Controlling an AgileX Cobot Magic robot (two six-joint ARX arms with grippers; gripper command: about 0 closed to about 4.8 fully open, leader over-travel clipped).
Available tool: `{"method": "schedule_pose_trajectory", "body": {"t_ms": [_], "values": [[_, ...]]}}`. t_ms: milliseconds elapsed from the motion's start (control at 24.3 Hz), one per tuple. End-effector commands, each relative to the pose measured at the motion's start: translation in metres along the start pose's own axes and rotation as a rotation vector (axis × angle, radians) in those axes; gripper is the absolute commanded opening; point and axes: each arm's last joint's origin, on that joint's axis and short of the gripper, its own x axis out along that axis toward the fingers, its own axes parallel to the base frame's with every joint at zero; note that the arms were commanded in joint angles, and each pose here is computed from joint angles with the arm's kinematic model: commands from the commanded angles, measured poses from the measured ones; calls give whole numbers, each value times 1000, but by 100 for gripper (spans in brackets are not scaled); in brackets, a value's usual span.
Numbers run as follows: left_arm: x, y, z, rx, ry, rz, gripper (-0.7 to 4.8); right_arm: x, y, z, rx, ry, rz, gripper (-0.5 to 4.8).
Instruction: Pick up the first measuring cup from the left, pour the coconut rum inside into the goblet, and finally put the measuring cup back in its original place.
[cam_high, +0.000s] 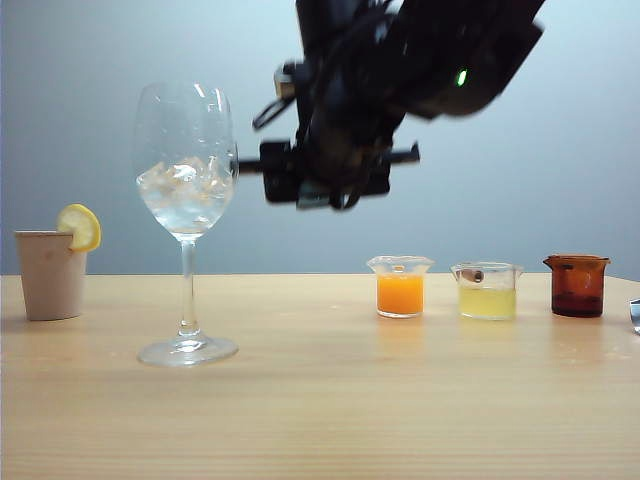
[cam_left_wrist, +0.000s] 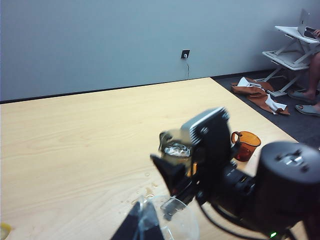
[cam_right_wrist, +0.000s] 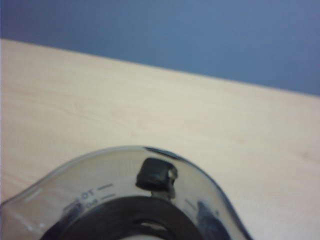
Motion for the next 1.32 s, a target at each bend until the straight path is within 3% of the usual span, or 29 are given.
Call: {"method": "schedule_pose_trajectory", "body": {"t_ms": [41,535,987,1192,1316], "values": [[-1,-1,3,5,-16,-8,-6,-10,-12,26,-12,-15,-9,166],[-1,-1,5,9,-33,-9,-6,-23,-52,59,-11,8,-55,165],[-1,-1,5,9,-36,-10,-6,-66,-70,109,22,-82,254,165],[-1,-1,5,9,-36,-9,-5,-74,-66,114,15,-86,452,165],[-1,-1,5,9,-36,-9,-6,-76,-61,113,11,-82,476,165]]}}
